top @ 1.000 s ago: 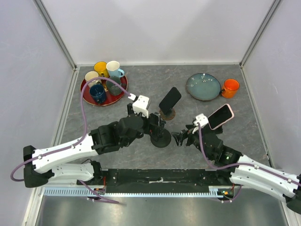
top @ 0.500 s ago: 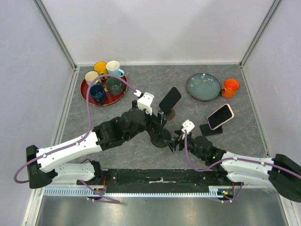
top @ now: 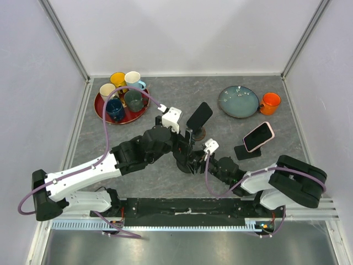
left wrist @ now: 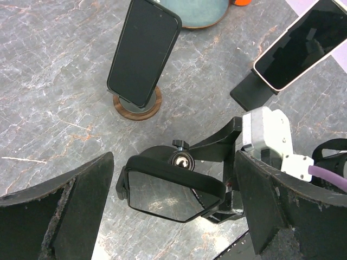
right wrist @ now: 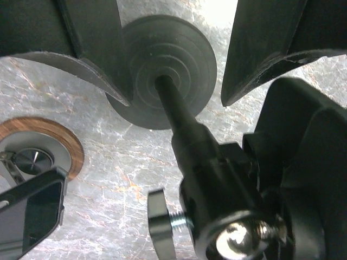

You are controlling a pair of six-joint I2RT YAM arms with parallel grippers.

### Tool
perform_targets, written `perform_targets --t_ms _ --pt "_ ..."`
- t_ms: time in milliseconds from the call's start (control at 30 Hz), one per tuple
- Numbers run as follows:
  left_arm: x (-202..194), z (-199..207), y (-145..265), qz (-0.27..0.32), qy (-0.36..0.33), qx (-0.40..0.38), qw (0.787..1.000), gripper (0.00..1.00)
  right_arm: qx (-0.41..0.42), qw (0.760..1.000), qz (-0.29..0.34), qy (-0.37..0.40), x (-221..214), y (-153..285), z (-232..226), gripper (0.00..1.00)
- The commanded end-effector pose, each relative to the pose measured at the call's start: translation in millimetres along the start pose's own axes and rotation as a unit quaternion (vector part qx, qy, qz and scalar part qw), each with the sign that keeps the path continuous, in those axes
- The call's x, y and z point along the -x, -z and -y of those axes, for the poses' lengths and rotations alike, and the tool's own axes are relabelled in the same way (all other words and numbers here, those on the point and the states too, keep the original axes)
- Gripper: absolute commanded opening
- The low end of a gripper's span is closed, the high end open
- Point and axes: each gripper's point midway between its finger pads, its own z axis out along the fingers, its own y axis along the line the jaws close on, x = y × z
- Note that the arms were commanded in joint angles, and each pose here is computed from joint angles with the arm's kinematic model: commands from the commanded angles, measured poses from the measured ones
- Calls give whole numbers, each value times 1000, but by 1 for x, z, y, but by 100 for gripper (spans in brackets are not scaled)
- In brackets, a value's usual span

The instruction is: Remove the phone from the phone stand

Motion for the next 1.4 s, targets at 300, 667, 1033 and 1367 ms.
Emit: perform_targets --t_ms 300,667,1033,1367 --pt "4 0 -9 19 -33 -16 999 99 25 996 79 -20 27 -28 -8 56" --pt "-13 0 -18 6 -77 -36 996 99 25 997 70 -22 12 -31 -6 20" --pt "-19 -5 -21 13 -114 -35 993 98 46 997 58 -19 6 -34 -13 0" --pt "21 -2 -5 85 -103 -42 990 27 68 996 40 -42 -10 -38 -21 0"
